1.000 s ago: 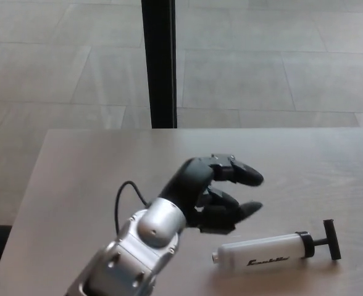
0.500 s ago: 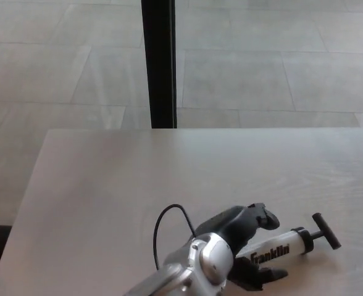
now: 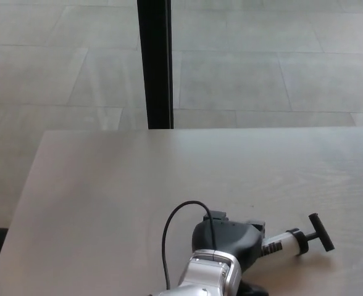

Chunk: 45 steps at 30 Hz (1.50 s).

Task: The robot uses its left hand to lift the air pump kept on the middle of the desk and use the right hand to pull out the handle

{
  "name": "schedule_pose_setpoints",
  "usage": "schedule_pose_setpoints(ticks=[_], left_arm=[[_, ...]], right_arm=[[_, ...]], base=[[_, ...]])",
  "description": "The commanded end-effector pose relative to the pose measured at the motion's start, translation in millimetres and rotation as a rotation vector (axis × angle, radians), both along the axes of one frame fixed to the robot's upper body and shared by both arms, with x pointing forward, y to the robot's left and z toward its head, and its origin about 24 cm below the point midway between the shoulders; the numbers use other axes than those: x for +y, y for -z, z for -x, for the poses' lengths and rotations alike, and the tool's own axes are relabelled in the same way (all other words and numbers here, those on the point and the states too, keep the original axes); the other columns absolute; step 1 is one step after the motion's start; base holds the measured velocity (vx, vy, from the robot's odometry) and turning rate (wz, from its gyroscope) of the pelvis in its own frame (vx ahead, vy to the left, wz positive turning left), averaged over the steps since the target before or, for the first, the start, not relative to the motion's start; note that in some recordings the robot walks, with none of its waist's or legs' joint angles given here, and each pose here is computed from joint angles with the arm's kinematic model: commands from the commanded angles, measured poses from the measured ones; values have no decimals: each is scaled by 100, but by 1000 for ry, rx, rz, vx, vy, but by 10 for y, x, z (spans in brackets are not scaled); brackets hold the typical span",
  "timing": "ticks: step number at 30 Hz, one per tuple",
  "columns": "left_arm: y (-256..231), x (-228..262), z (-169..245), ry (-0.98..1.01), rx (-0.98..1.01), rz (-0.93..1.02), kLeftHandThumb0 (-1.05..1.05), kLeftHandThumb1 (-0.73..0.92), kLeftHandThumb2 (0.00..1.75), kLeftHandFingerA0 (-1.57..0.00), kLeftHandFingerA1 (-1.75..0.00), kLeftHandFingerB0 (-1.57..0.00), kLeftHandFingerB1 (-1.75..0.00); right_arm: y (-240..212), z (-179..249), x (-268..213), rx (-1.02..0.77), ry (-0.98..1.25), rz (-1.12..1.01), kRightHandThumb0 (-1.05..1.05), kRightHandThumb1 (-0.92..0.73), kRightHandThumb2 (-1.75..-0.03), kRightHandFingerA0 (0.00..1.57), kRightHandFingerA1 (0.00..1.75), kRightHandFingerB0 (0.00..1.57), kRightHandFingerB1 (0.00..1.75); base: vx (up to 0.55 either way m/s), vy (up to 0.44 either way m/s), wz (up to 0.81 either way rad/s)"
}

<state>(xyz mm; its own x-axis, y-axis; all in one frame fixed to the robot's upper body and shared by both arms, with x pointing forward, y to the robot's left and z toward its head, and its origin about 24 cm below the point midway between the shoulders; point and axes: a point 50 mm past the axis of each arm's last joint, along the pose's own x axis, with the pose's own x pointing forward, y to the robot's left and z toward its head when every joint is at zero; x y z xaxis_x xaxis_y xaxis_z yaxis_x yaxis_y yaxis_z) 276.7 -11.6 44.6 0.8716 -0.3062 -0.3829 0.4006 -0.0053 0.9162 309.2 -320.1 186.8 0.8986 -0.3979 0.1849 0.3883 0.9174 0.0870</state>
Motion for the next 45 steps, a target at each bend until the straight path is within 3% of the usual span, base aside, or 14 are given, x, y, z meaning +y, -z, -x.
schedule_pose_setpoints(ticks=[1, 3, 6, 8, 9, 15, 16, 17, 19, 29, 31, 41, 43, 45], left_arm=[[106, 175, -59, -59, -179, -164, -85, 54, 94, -2, -47, -15, -53], [144, 134, -36, -57, -209, -173, -41, 35, 98, -4, -56, 0, -50], [186, 122, -20, -58, -249, -165, -75, 68, 60, -19, -59, -20, -45], [204, 117, -20, -66, -258, -175, -75, 53, 87, -22, -63, -19, -53], [218, 114, -16, -72, -260, -169, -70, 69, 60, -29, -70, -22, -47], [279, 21, 24, -94, -254, -24, -66, 67, 60, -71, -82, -26, -46], [289, -24, 41, -91, -244, 6, -67, 55, 90, -75, -83, -24, -55], [292, -53, 49, -89, -233, 23, -65, 73, 61, -77, -85, -25, -47], [294, -102, 61, -89, -214, 43, -69, 57, 93, -72, -82, -19, -54], [360, -225, 135, -62, -138, 87, -67, 53, 89, -72, -85, -14, -53], [360, -237, 133, -54, -140, 100, -62, 69, 60, -75, -94, -18, -45], [383, -379, 226, 84, -191, 18, -66, 52, 88, -82, -101, -13, -52], [413, -403, 250, 120, -191, -28, -61, 69, 61, -75, -98, -18, -45], [427, -408, 261, 134, -195, -35, -64, 52, 87, -80, -97, -13, -51]], right_arm=[[-6, -32, 27, -10, 2, -36, -51, -67, -60, 75, 63, 63, 50], [22, -43, 38, 3, 7, -33, -50, -67, -60, 75, 62, 65, 50], [21, -29, 37, 7, 11, -24, -51, -68, -60, 74, 63, 65, 50], [13, -26, 42, 7, 10, -18, -51, -68, -60, 74, 64, 65, 50], [13, -23, 45, 9, 11, -17, -51, -68, -60, 75, 65, 65, 50], [13, -15, 20, 8, 28, -47, -50, -65, -59, 78, 68, 67, 51], [13, -10, 12, 9, 28, -50, -49, -65, -60, 78, 66, 66, 51], [9, -9, 8, 8, 24, -46, -49, -66, -60, 76, 66, 65, 51], [-9, -12, 4, 8, 18, -37, -50, -66, -60, 75, 64, 64, 51], [-6, -3, -17, 33, 14, 9, -48, -69, -61, 74, 63, 61, 51], [-7, -15, -18, 37, 18, 14, -49, -68, -61, 73, 63, 60, 50], [-5, -17, -32, 51, 13, 33, -47, -69, -61, 74, 65, 60, 50], [-8, -15, -44, 55, 21, 31, -47, -68, -60, 76, 66, 61, 50], [-10, -20, -37, 58, 19, 34, -47, -68, -60, 76, 67, 62, 50]], base=[[0, 0, 0], [0, 0, 0], [0, 0, 0], [0, 0, 0], [0, 0, 0], [0, 0, 0], [0, 0, 0], [0, 0, 0], [0, 0, 0], [0, 0, 0], [0, 0, 0], [0, 0, 0], [0, 0, 0], [0, 0, 0]])
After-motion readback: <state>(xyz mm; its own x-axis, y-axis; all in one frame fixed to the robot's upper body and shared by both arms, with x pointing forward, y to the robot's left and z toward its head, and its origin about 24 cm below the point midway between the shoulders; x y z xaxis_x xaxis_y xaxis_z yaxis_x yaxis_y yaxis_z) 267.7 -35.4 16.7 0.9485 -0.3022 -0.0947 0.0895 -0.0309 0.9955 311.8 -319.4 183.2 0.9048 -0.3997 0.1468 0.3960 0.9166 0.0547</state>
